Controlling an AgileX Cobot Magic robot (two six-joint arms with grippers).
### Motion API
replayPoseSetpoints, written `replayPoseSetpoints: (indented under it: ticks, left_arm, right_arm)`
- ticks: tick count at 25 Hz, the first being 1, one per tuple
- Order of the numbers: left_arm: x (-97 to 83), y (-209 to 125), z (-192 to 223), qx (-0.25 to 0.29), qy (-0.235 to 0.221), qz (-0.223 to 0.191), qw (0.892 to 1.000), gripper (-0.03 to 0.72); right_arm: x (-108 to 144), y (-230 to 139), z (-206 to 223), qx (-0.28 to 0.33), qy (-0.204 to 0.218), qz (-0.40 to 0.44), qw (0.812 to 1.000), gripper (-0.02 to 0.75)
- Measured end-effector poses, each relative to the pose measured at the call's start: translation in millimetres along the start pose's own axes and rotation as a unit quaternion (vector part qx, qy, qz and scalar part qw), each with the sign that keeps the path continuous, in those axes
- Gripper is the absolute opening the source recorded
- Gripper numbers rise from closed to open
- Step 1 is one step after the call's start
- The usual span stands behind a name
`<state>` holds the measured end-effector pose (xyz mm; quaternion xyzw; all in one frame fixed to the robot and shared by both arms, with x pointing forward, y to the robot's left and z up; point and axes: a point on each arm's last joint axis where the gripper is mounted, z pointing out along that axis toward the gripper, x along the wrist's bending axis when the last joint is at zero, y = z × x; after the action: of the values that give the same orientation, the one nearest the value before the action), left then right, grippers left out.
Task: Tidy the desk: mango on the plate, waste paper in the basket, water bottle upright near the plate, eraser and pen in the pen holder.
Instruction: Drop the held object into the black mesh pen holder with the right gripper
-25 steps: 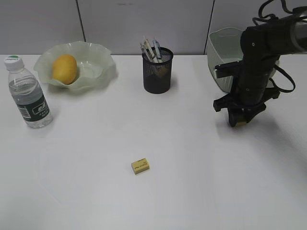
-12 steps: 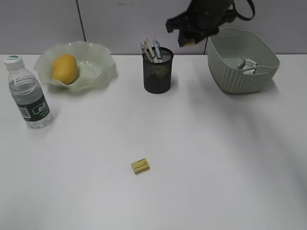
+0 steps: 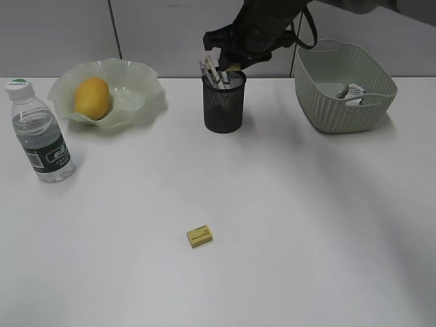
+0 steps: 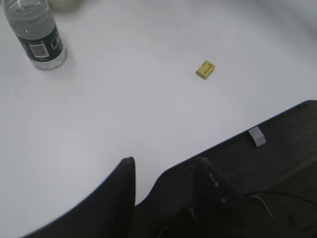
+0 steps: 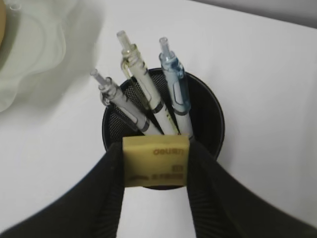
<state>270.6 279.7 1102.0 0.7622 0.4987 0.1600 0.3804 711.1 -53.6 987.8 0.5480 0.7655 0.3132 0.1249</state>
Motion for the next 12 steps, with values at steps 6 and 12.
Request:
replayPoseSetpoints:
  ticks: [6, 12]
  left_arm:
    - [-0.1, 0, 0, 0.0, -0.001, 0.0, 1.0, 0.299]
    - [-0.1, 0, 0, 0.0, 0.0, 0.0, 1.0, 0.299]
  right_arm:
    - [0, 3, 7, -0.03, 0.004, 0.001, 1.0, 0.313]
    - [-2, -3, 21, -0.025, 0.002, 0.001, 1.0, 0.342]
